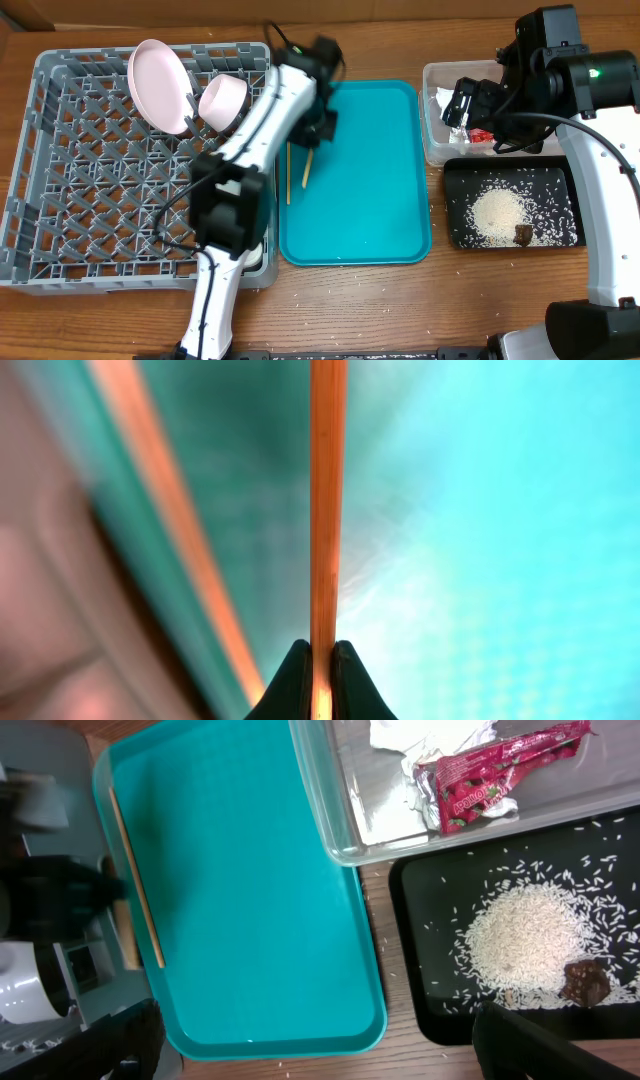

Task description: Sort waste into correct bins and load items into the dishwasher

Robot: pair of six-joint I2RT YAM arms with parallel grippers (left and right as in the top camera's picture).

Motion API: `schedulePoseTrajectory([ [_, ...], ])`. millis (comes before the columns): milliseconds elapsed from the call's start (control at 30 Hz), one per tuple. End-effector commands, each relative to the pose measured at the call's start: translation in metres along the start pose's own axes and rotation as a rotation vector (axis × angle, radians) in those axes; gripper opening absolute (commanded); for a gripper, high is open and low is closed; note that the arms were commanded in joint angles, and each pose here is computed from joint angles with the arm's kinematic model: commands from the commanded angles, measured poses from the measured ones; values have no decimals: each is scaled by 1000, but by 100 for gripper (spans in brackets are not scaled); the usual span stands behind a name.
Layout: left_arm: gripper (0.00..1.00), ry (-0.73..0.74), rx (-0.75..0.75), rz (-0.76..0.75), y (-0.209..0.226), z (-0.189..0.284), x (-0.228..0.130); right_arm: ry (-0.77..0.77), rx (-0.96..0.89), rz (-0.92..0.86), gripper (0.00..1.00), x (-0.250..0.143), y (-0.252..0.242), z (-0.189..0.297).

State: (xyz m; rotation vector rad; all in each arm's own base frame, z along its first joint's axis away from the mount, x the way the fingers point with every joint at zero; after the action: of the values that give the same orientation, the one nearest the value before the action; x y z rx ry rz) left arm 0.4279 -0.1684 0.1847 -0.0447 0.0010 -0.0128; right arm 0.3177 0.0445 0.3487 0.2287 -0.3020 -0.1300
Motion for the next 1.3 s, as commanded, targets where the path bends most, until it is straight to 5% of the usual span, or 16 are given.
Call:
schedulePoseTrajectory([
  [0,4,-191,-76,73,28,89,-6,-6,-3,3,100,0,0,1],
  [200,4,-222,-42,165,72,116,-13,-6,-3,3,100,0,0,1],
  [633,4,-116,51,215,93,50,1,-6,-3,3,100,0,0,1],
  [733,15,-111,59,235,99,42,2,-6,-3,3,100,0,0,1],
  [867,47,-116,52,241,101,42,4,-6,-3,3,100,0,0,1],
  [1267,45,-287,12,173,24,94,-13,-6,-3,3,100,0,0,1],
])
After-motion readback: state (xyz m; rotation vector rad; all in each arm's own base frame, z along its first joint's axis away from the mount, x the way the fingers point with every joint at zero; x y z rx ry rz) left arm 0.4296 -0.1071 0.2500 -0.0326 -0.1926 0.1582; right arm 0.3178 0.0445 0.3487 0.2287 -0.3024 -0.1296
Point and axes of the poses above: each gripper's point midway between its finger pads, its own z axis back along the fingers, its own y axis along the line the jaws close on, x = y × z, the point moved 10 cm from there along z, back along the fingers, and after that the axes turned 7 degrees about z, right-handed, at the moved point
